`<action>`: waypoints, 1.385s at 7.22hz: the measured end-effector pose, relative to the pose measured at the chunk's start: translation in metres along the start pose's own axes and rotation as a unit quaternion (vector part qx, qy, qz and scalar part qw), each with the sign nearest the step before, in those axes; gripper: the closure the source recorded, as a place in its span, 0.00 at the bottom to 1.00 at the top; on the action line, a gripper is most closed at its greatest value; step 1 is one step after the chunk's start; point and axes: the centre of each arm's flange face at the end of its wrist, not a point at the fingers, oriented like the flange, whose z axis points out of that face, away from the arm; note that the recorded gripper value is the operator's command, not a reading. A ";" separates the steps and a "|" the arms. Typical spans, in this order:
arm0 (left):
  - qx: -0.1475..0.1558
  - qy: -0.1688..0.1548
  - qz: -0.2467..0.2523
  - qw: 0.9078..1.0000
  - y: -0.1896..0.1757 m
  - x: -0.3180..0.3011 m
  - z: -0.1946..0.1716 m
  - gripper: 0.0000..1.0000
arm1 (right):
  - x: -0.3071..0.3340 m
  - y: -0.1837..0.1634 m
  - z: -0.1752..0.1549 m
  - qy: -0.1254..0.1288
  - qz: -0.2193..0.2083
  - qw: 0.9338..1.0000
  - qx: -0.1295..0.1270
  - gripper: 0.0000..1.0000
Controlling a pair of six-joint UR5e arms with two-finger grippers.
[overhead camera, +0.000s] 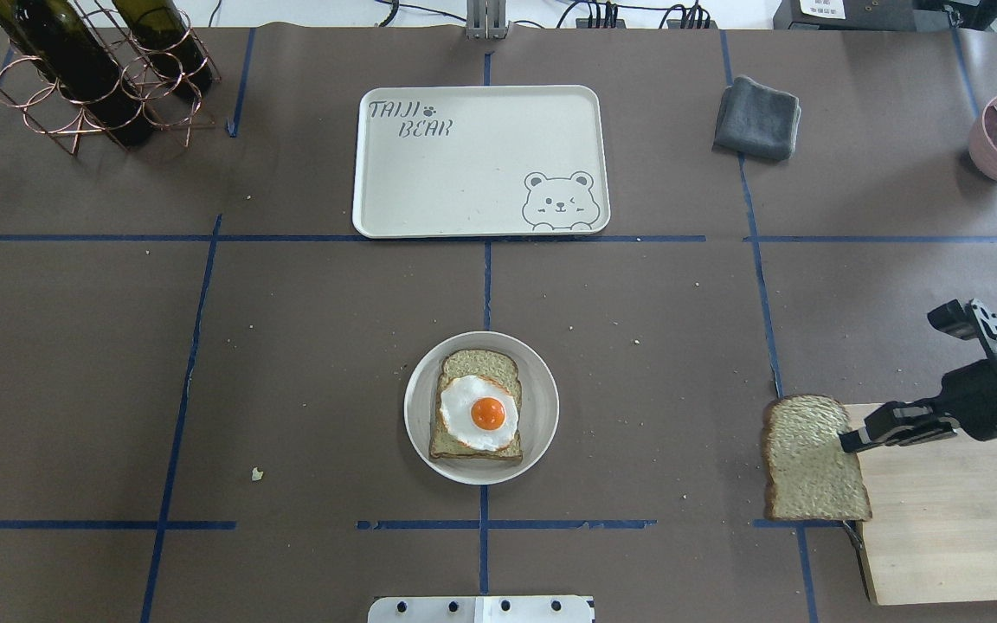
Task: Make sandwich and place on tray
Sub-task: 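Lift the bread slice with the right gripper and carry it to the plate, then lower the bread slice onto the egg toast and open the right gripper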
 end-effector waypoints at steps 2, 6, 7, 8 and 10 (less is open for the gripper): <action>0.000 0.000 0.001 1.000 0.000 0.001 0.000 0.00 | -0.075 -0.066 0.047 -0.036 0.020 0.999 0.001 1.00; 0.002 0.000 0.004 1.000 -0.001 0.003 -0.002 0.00 | -0.238 -0.122 0.150 -0.061 0.049 0.997 0.002 1.00; 0.003 0.000 0.005 1.000 -0.002 0.004 -0.002 0.00 | -0.258 -0.118 0.166 -0.059 0.050 0.997 0.001 1.00; 0.004 0.000 0.006 1.000 -0.002 0.005 -0.003 0.00 | -0.267 -0.112 0.178 -0.055 0.050 0.997 -0.001 1.00; 0.005 0.002 0.008 1.000 -0.003 0.006 -0.004 0.00 | -0.279 -0.107 0.198 -0.046 0.053 0.998 0.009 1.00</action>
